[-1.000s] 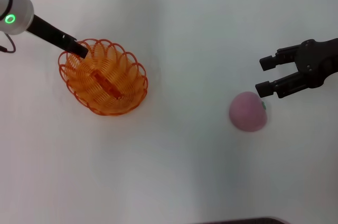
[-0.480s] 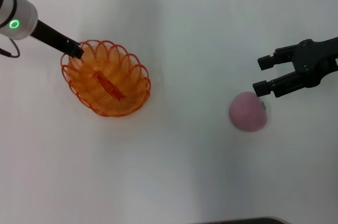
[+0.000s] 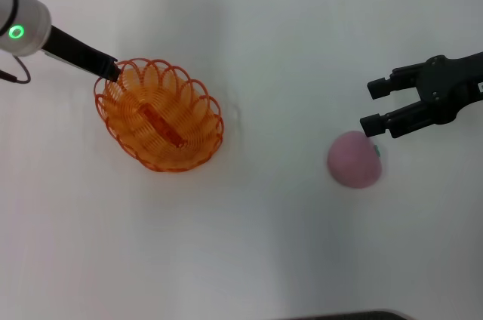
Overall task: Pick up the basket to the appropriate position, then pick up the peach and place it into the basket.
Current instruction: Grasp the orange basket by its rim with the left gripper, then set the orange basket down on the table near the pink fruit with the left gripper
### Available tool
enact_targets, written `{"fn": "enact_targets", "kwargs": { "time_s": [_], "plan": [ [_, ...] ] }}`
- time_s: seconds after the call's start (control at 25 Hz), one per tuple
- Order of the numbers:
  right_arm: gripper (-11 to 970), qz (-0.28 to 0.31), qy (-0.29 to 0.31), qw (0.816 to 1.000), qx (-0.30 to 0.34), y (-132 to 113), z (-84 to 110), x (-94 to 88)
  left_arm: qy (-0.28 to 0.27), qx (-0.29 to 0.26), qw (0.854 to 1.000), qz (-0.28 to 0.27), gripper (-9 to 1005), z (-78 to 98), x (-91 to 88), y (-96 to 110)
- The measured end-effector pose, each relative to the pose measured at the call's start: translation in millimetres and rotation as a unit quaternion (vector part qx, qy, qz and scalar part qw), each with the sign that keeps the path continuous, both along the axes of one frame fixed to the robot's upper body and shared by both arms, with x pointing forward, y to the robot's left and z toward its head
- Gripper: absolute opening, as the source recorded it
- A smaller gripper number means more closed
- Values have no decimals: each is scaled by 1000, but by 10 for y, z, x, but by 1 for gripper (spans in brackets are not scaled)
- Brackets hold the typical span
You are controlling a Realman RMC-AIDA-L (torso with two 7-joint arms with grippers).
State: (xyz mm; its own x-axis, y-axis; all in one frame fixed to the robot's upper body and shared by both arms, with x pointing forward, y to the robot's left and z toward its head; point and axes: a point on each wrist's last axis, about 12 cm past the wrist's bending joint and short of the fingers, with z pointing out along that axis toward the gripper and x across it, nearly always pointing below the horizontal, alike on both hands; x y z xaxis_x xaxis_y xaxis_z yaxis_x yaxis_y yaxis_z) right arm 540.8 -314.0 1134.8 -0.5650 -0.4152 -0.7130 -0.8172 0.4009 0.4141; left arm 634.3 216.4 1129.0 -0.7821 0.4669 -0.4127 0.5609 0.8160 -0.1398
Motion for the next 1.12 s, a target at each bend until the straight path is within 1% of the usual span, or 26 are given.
{"fn": "enact_targets", "kwargs": {
  "time_s": [0.08,0.16,0.24,0.4,0.48,0.6,0.68,0.76,0.8,0.84,0.96,1.04,1.12],
  "plan": [
    [946,0,0,1000,0,-1,-1,0,10,-27,999,18,48,30,-7,71],
    [946,-1,0,1000,0,-1,-4,-1,20,-57,997,40,47,69,-15,165],
    [945,-1,0,1000,0,1,-6,-3,30,-96,993,70,46,109,-32,308],
    [945,0,0,1000,1,9,-11,-4,45,-175,975,133,41,124,-123,635],
    [945,0,0,1000,1,13,-12,-5,51,-215,960,173,37,81,-220,836],
    [945,-1,0,1000,2,13,-17,-7,69,-244,944,212,36,-24,-369,1003],
    [945,-2,0,1000,1,16,-21,-5,90,-256,933,237,56,-137,-493,1060],
    [944,-2,0,1000,2,27,-24,-4,123,-266,918,268,75,-274,-641,1085],
    [944,-2,0,1000,2,28,-24,-2,135,-270,913,275,85,-311,-690,1089],
    [944,-1,0,1000,2,32,-22,1,155,-275,906,281,95,-369,-777,1087],
    [944,1,-3,1000,3,48,-10,19,188,-285,900,271,150,-440,-929,1056],
    [944,2,-4,1000,2,57,-1,30,199,-289,899,262,186,-455,-989,1051],
    [944,4,-6,1000,2,74,6,42,200,-290,900,259,223,-450,-1007,1063]
  ]
}}
